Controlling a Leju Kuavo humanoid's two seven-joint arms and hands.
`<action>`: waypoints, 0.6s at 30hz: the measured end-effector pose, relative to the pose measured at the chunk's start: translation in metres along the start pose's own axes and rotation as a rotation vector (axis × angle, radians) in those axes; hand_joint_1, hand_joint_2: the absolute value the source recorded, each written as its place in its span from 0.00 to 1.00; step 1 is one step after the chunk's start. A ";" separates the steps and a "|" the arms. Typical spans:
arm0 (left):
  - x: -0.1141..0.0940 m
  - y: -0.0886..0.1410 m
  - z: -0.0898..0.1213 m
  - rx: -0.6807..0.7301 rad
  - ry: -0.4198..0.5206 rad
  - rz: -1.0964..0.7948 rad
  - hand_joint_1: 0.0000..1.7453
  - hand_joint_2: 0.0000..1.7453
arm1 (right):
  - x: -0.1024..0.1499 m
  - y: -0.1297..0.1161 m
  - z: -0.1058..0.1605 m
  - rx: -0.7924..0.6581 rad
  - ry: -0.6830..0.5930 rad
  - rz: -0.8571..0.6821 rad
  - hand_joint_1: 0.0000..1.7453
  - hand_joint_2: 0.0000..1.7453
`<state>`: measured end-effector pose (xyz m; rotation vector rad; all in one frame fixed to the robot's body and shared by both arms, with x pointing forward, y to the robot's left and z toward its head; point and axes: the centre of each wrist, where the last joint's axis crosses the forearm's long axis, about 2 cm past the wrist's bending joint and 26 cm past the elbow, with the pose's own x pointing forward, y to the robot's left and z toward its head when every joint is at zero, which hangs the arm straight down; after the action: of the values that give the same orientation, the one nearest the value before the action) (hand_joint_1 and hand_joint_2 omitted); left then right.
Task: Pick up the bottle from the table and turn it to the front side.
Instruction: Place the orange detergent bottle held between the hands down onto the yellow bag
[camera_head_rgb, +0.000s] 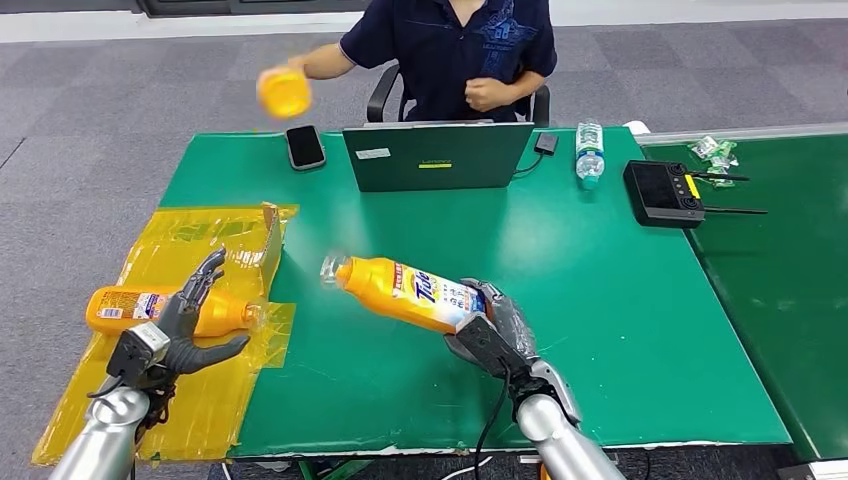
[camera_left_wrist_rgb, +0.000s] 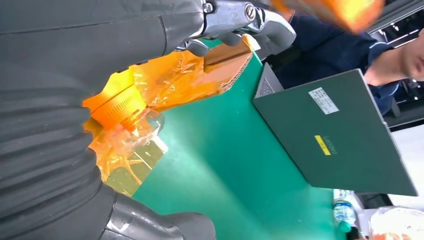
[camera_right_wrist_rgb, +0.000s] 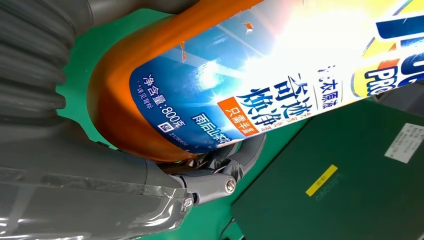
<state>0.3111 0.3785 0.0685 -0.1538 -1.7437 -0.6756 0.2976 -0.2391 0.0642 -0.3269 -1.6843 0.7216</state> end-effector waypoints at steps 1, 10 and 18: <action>0.000 0.000 0.000 0.000 -0.002 0.003 0.00 1.00 | 0.001 0.000 -0.001 0.001 -0.001 -0.002 1.00 1.00; 0.002 -0.018 -0.010 0.033 -0.043 0.079 0.00 1.00 | 0.010 0.009 -0.011 0.012 -0.051 -0.040 1.00 1.00; 0.009 -0.045 -0.033 0.064 -0.108 0.182 0.00 1.00 | 0.033 0.027 -0.027 0.015 -0.139 -0.120 1.00 1.00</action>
<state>0.3163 0.3227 0.0655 -0.3053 -1.8263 -0.4859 0.3103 -0.1918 0.0757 -0.1669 -1.8121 0.6797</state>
